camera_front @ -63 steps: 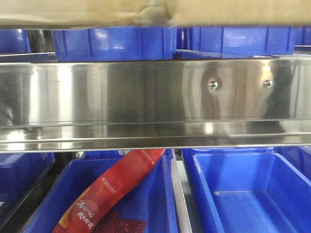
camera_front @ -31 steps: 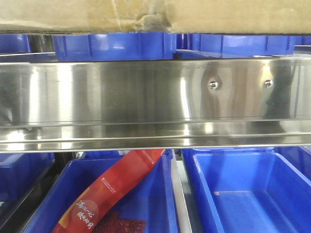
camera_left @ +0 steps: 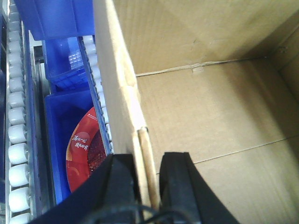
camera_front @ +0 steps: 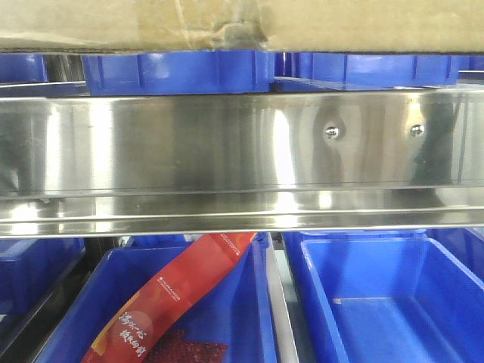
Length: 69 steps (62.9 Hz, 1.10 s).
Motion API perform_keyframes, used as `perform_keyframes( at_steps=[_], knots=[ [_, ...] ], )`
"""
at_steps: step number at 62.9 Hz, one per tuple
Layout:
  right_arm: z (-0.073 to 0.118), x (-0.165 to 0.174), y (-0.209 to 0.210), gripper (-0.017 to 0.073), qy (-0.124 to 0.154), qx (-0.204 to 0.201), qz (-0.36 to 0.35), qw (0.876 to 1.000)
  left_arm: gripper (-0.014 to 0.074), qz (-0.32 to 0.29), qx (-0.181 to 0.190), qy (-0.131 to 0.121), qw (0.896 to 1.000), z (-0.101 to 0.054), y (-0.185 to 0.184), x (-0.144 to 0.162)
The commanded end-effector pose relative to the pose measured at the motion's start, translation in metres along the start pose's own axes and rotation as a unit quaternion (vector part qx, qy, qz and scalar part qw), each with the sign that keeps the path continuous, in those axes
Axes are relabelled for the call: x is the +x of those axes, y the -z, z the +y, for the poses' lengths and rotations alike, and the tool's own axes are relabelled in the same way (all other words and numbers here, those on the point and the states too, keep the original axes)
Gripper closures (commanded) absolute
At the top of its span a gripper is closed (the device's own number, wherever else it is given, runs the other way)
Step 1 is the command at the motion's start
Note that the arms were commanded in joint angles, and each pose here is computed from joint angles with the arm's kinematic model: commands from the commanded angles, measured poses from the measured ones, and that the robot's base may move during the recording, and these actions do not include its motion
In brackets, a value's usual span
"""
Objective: Grab carton from right shelf to conveyor
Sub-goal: 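Lift the held carton up off the shelf with both grippers, then hold the carton with both grippers while the base drives to the conveyor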
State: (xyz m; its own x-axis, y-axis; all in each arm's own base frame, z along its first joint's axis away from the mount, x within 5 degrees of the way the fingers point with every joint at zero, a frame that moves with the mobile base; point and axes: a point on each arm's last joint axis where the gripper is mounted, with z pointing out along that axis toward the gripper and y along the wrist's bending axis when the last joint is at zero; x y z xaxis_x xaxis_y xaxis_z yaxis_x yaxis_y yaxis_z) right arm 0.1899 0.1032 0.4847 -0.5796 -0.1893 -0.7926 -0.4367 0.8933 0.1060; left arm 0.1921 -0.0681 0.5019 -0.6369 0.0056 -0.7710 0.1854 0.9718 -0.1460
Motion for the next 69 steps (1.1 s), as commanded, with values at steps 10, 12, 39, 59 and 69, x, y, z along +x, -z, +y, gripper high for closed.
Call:
perform_keyframes(
  at_steps=[10,12,39,59,69],
  knots=[
    [0.0013,-0.0024,0.0087,0.0626,0.014,-0.005,-0.026,1.0,0.0601,-0.026,0.01,-0.007,1.0,-0.0021,0.0068,-0.0028],
    [0.0013,-0.0024,0.0087,0.0626,0.014,-0.005,-0.026,1.0,0.0601,-0.026,0.01,-0.007,1.0,-0.0021,0.0068,-0.0028],
    [0.0013,-0.0024,0.0087,0.0626,0.014,-0.005,-0.026,1.0,0.0601,-0.026,0.01,-0.007,1.0,-0.0021,0.0068,-0.0028],
    [0.0022,-0.0027,0.0071,0.0626,0.012,-0.01,-0.024,1.0,0.0601,-0.024,0.01,-0.007,1.0,-0.0023,0.005,-0.0032],
    [0.0022,-0.0028,0.0073,0.0626,0.012,-0.01,-0.026,1.0,0.0601,-0.025,0.007,-0.009,1.0,-0.0017,0.005,-0.0033]
  ],
)
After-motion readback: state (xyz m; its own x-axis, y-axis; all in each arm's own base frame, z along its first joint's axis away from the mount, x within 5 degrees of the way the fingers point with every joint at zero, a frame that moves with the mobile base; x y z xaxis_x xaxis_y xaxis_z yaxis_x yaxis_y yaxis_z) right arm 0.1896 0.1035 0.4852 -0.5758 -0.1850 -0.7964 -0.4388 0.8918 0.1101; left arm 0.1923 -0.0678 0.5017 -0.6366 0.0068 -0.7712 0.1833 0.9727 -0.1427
